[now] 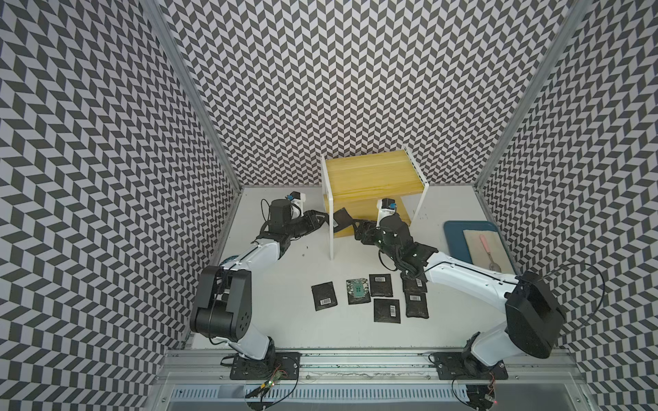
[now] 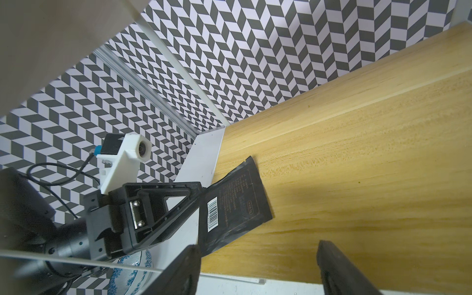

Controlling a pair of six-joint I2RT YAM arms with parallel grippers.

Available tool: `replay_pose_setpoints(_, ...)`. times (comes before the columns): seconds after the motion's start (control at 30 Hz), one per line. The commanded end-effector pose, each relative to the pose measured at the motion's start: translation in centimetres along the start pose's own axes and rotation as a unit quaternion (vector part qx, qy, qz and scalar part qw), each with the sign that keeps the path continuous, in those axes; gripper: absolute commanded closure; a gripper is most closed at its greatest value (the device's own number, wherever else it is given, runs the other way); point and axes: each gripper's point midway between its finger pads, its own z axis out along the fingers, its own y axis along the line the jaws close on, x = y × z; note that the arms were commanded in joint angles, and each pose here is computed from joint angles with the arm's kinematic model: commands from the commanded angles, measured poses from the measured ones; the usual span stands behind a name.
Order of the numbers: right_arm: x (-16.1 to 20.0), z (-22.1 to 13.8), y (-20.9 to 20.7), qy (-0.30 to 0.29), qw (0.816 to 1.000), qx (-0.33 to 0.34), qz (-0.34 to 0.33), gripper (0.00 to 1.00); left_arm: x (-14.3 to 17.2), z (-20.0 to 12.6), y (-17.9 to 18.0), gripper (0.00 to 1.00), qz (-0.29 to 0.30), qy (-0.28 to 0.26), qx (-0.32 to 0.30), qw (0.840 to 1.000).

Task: Remove the tea bags from the shelf
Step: Pick up the tea bag from the shelf.

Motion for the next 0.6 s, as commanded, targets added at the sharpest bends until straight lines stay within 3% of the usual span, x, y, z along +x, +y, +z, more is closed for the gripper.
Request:
replay_pose_setpoints(0.0,-1.7,-0.3,0.9,-0.028,0.999,-0.022,0.012,0.24,-0.8,0.5,-1.0,0.68,0.014,-0.004,0.019,1.000)
replay_pose_setpoints(0.1,-1.6,-0.2,0.8,-0.028,0.999,-0.020,0.012,0.24,-0.7,0.6,-0.9,0.80,0.011,-0.002,0.023,1.000)
replay_pose_setpoints(0.57,-1.4,-0.4,0.3,-0.026,0.999,-0.017,0.018,0.24,-1.9,-1.3,-1.9,0.97,0.023,-0.027,0.014,0.999)
